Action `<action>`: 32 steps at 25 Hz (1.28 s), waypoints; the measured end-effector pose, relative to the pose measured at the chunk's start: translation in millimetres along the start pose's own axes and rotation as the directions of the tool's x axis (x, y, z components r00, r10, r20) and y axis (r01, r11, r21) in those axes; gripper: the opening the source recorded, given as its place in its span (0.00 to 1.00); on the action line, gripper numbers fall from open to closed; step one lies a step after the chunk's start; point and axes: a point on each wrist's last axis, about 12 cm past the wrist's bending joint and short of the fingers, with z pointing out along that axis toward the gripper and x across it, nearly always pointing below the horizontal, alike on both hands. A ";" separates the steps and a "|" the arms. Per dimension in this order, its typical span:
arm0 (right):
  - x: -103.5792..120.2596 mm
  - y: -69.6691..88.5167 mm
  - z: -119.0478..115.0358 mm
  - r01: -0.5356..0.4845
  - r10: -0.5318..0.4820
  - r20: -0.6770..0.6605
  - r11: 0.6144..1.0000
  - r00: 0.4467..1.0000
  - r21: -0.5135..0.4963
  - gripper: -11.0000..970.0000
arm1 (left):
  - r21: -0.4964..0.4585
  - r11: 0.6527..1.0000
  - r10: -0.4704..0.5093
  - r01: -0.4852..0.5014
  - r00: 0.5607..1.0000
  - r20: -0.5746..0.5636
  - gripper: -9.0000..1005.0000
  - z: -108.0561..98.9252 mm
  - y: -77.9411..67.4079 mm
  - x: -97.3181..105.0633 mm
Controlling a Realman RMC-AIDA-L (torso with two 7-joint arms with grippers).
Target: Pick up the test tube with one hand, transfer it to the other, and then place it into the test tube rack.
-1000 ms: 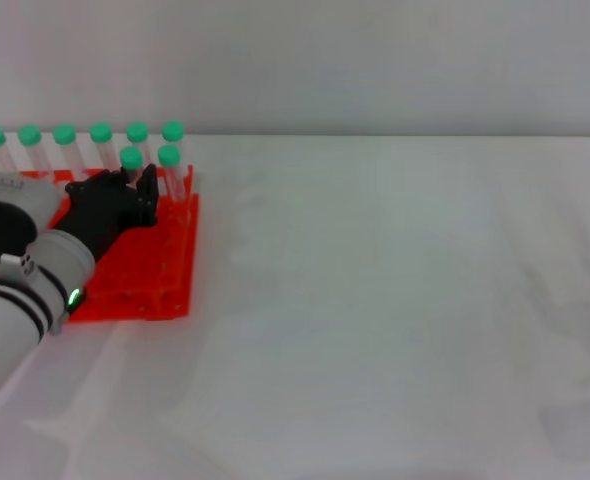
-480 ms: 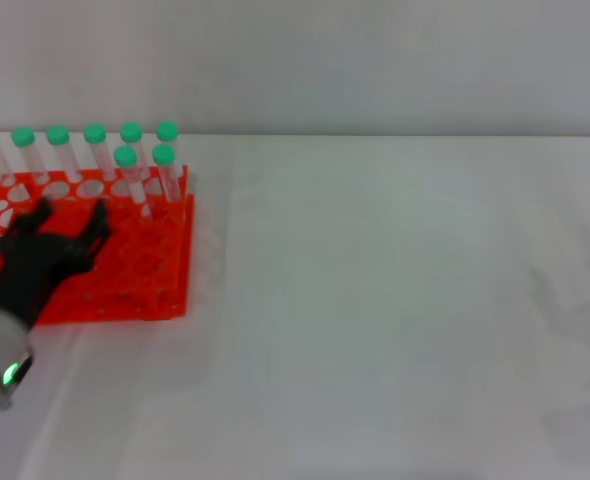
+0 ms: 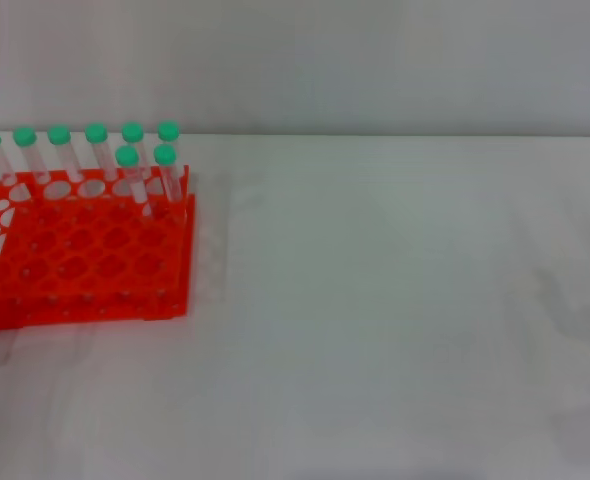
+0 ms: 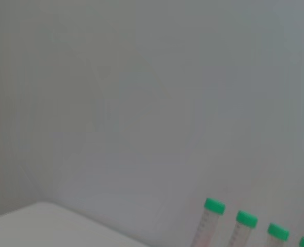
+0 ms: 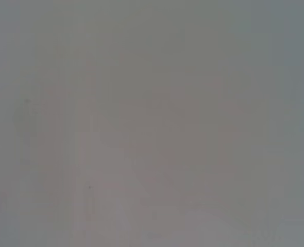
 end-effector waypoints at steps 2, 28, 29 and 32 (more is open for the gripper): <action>-0.2 0.2 1.1 0.000 0.000 0.000 1.000 1.000 -0.001 0.76 | 0.000 1.000 0.001 -0.001 1.000 0.008 0.87 -1.3 0.3 -0.8; -1.1 1.9 7.6 -0.003 0.003 0.003 1.000 1.000 -0.005 0.76 | 0.012 1.000 0.013 -0.013 0.999 0.047 0.88 8.6 -4.6 -5.8; -1.2 1.9 7.8 -0.003 0.003 0.003 1.000 1.000 -0.005 0.76 | 0.012 1.000 0.013 -0.013 0.999 0.048 0.88 8.6 -4.6 -5.8; -0.9 1.7 8.2 -0.002 0.002 0.000 1.000 1.000 -0.004 0.76 | 0.012 1.000 0.011 -0.012 0.999 0.048 0.88 8.5 -4.6 -5.9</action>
